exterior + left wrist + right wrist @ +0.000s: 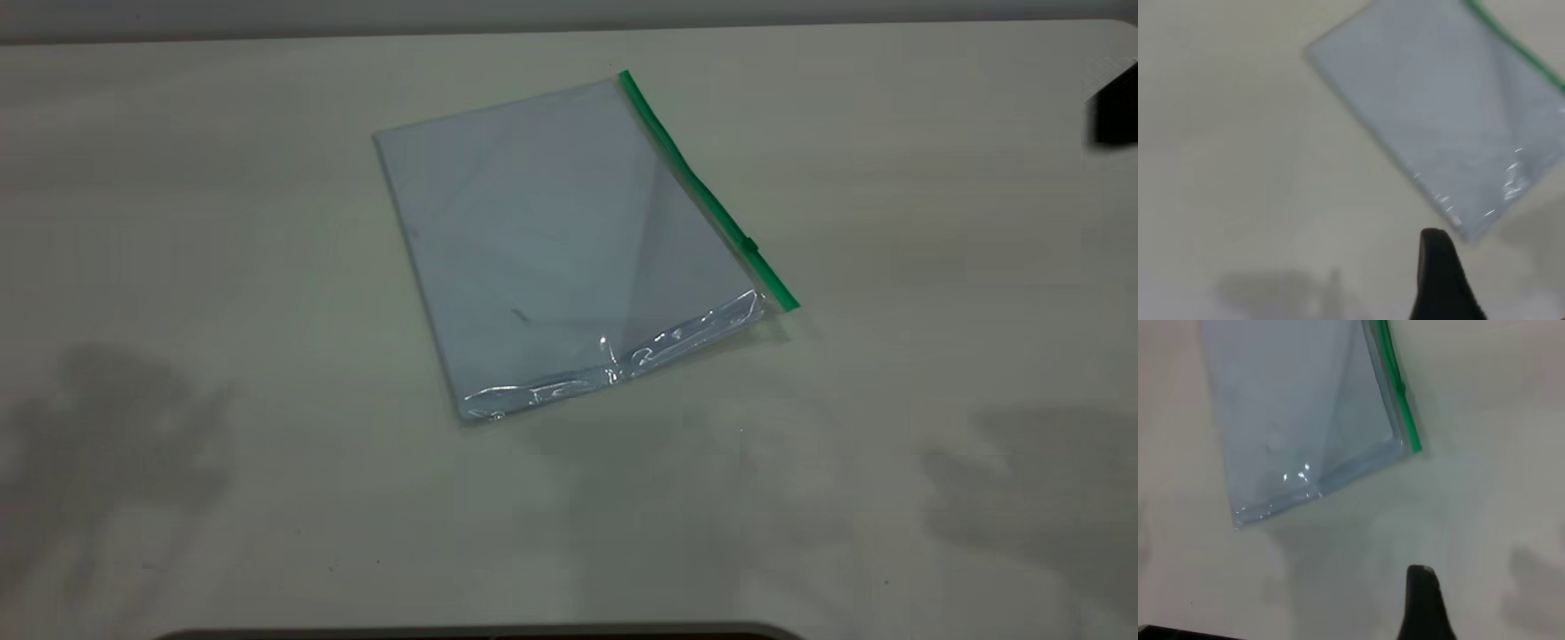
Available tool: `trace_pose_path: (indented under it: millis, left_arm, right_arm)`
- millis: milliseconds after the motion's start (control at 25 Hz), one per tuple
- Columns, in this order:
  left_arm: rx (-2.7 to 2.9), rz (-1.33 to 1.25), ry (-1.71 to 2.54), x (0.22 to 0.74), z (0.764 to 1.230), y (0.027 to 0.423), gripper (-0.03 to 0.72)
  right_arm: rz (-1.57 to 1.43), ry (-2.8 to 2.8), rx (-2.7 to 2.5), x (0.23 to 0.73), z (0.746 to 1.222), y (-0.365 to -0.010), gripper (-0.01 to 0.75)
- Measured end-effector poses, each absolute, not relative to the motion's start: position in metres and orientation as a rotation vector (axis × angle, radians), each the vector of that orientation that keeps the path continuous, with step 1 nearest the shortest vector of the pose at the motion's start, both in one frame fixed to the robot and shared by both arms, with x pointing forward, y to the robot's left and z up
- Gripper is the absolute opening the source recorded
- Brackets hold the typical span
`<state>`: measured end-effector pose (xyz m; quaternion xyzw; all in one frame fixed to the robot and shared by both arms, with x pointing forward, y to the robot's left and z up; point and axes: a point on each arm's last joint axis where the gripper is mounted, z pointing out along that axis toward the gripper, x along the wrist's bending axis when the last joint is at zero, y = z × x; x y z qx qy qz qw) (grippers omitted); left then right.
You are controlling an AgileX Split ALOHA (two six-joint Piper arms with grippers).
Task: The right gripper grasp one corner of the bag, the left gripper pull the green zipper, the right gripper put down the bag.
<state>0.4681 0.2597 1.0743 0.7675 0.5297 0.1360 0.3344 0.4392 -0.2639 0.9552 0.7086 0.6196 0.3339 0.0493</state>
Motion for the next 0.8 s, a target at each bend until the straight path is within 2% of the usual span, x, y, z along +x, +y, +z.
trace_pose_path:
  millis: [240,600,800]
  left_arm:
    - [1.996,0.283,1.296,0.483,1.067,0.251,0.505]
    - [2.010,0.241,1.309,0.491,1.055,0.250,0.505]
    - [2.009,0.241,1.309,0.491,1.055,0.250,0.505]
  right_arm:
    - [0.972,1.943,2.249,0.472,0.902,-0.261,0.558]
    - [1.160,2.179,2.236,0.529,0.831,-0.241,0.557]
    - [1.163,2.217,2.270,0.551,0.794,-0.238,0.557]
